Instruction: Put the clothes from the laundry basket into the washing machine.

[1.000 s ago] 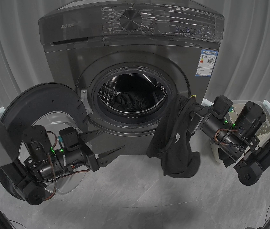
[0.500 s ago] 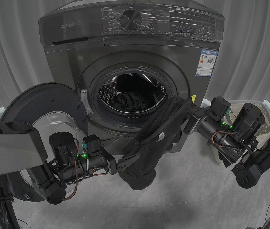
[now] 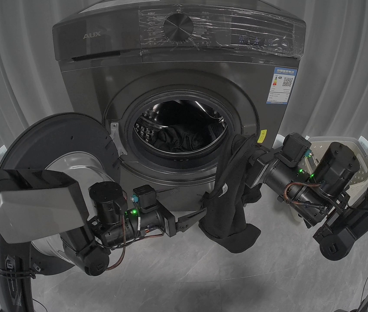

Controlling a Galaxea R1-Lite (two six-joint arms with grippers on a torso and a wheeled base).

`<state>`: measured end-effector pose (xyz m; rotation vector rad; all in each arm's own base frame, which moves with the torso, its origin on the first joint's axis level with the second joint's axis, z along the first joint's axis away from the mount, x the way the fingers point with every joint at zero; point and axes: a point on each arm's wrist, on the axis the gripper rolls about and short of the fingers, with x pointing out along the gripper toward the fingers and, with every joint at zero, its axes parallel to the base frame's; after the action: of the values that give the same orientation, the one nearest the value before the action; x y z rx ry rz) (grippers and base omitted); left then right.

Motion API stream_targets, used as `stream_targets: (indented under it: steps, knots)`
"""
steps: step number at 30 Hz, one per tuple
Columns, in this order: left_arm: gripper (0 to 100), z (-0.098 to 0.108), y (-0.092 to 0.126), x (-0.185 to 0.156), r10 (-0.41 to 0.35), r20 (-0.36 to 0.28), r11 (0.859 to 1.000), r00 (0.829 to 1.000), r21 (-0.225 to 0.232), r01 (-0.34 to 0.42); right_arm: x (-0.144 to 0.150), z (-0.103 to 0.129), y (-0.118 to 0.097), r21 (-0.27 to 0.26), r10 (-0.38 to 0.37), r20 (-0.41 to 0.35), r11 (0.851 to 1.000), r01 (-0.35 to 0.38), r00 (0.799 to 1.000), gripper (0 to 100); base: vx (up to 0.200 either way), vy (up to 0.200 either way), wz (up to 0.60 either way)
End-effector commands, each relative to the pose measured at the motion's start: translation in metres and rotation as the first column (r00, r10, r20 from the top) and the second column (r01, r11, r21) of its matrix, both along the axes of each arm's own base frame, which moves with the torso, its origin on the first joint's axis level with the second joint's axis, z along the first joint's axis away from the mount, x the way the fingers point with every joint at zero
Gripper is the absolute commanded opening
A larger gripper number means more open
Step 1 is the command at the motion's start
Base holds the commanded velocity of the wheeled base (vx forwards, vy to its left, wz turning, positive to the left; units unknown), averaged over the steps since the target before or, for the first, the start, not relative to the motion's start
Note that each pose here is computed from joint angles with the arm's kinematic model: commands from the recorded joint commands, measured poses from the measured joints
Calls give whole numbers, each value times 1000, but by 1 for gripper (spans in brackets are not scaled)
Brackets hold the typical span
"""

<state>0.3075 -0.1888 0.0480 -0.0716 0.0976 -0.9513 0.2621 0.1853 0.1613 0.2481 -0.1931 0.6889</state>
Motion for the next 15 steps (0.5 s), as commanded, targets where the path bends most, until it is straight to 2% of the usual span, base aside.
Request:
stream_targets:
  steps: [1,9,12,15]
  knots:
    - [100,-5,-12,5,-24,6,1000,1000,-8,24,0,0,1,2,4,-3,1000,-4,1000,0,0,0,0]
    - [100,-16,-28,24,-22,31,999,999,-23,23,-2,-1,3,1,12,-6,1000,-12,1000,0,0,0,0]
    - [100,-22,-36,38,15,68,999,998,-31,-13,-7,-2,8,1,34,-14,999,-34,999,0,0,0,0]
    - [100,-25,-39,43,41,76,999,996,-34,-39,-10,-3,12,2,52,-16,999,-52,999,0,0,0,0]
